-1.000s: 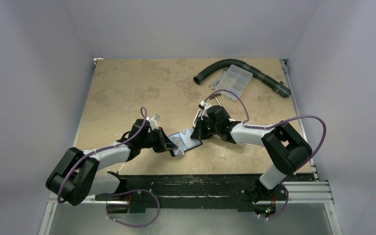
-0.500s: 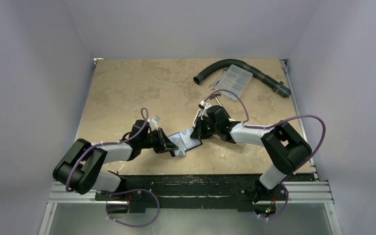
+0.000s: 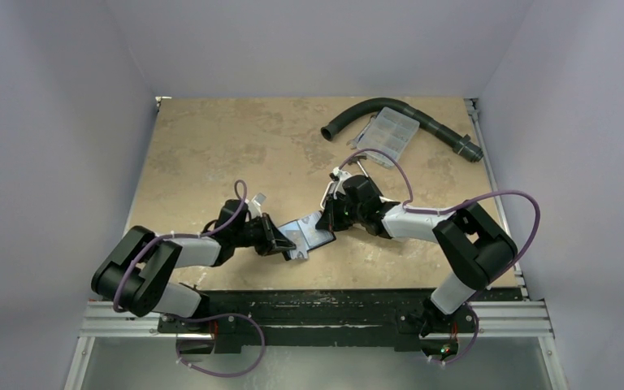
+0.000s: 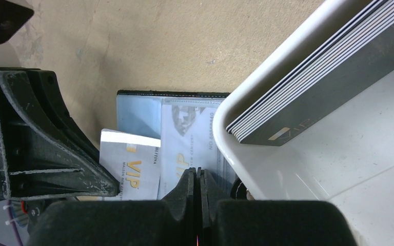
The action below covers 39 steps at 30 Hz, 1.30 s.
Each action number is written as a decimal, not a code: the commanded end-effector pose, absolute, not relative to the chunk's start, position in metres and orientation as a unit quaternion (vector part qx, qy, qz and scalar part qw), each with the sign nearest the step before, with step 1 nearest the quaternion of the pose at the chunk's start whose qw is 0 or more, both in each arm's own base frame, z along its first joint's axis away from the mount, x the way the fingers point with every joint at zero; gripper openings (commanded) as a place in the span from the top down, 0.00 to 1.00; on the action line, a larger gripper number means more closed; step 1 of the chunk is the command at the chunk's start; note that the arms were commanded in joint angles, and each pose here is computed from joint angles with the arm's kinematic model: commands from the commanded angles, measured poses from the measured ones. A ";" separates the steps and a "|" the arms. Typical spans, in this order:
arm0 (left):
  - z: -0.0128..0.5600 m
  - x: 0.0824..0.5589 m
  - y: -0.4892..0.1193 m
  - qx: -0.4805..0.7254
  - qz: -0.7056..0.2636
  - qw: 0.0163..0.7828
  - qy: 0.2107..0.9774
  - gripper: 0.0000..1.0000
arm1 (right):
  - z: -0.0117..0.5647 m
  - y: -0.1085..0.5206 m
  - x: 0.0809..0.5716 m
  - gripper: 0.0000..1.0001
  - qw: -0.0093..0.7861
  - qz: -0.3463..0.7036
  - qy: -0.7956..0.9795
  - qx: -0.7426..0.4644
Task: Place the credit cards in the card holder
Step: Insert the credit card into the card holder.
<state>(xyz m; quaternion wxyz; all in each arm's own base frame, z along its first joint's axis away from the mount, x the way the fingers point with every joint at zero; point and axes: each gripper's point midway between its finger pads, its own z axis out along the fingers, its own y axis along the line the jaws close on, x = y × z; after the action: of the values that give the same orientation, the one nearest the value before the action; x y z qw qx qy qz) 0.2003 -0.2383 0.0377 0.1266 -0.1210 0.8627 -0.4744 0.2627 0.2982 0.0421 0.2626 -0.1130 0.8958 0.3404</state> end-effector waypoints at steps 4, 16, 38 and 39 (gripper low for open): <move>0.076 0.214 -0.235 -0.091 -0.477 0.188 0.853 1.00 | 0.019 0.286 0.256 1.00 0.245 0.313 0.911 -0.107; 0.067 0.210 -0.246 -0.098 -0.505 0.144 0.845 1.00 | 0.019 0.289 0.258 1.00 0.242 0.317 0.911 -0.107; 0.055 0.202 -0.241 -0.108 -0.484 0.124 0.859 1.00 | 0.014 0.289 0.255 1.00 0.237 0.317 0.912 -0.106; 0.055 0.202 -0.241 -0.108 -0.482 0.125 0.860 1.00 | 0.013 0.289 0.255 1.00 0.236 0.317 0.912 -0.106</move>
<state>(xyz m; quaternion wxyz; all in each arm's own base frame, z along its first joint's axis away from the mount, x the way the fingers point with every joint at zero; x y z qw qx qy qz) 0.2007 -0.2417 0.0506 0.1184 -0.1130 0.8618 -0.4801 0.2661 0.3030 0.0415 0.2682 -0.1113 0.8905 0.3502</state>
